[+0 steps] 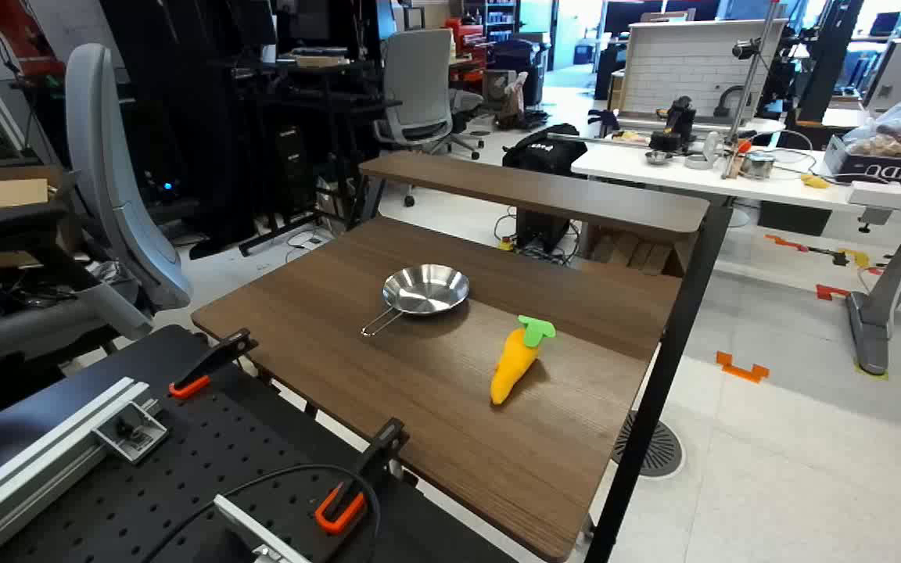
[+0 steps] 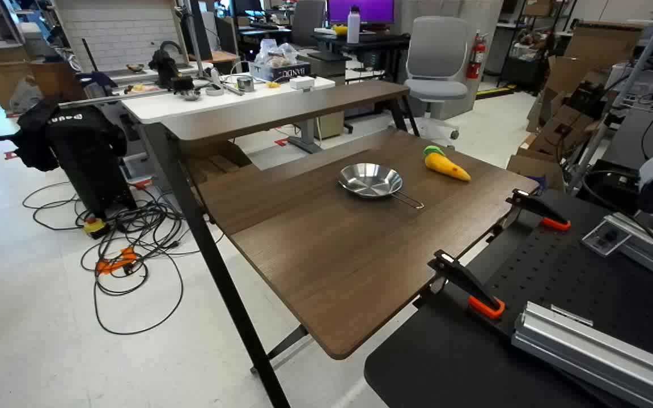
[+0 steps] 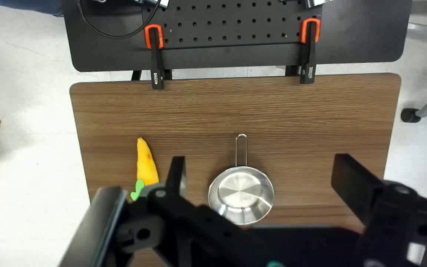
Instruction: Put the squishy carrot toy into the silver bowl
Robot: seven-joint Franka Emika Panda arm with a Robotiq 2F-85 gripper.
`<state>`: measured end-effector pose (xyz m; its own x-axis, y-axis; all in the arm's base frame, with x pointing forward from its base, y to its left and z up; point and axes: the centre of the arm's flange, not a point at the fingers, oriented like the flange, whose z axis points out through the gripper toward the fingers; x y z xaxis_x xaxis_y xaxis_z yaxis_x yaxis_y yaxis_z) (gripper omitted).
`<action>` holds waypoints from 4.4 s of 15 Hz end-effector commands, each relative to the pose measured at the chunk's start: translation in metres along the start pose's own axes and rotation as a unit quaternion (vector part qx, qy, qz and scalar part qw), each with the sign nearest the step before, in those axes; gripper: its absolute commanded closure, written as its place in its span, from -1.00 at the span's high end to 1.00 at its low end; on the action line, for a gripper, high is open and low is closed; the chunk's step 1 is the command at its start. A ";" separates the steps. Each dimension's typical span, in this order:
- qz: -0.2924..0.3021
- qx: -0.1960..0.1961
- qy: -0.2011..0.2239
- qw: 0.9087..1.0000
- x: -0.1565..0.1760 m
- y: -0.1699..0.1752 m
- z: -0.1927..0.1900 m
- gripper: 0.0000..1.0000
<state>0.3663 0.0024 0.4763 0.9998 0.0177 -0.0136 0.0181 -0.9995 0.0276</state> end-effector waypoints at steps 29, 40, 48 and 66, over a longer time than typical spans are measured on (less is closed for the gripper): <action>-0.006 -0.004 0.009 1.000 0.009 0.013 0.025 1.00; 0.013 0.001 -0.006 1.000 0.047 0.078 0.110 1.00; 0.027 -0.008 -0.031 0.999 0.093 0.110 0.183 1.00; 0.020 -0.044 -0.081 0.996 0.192 0.174 0.295 1.00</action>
<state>0.5365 -0.1580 0.1966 0.9828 -0.0605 -0.1744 -0.0434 -0.9940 0.1007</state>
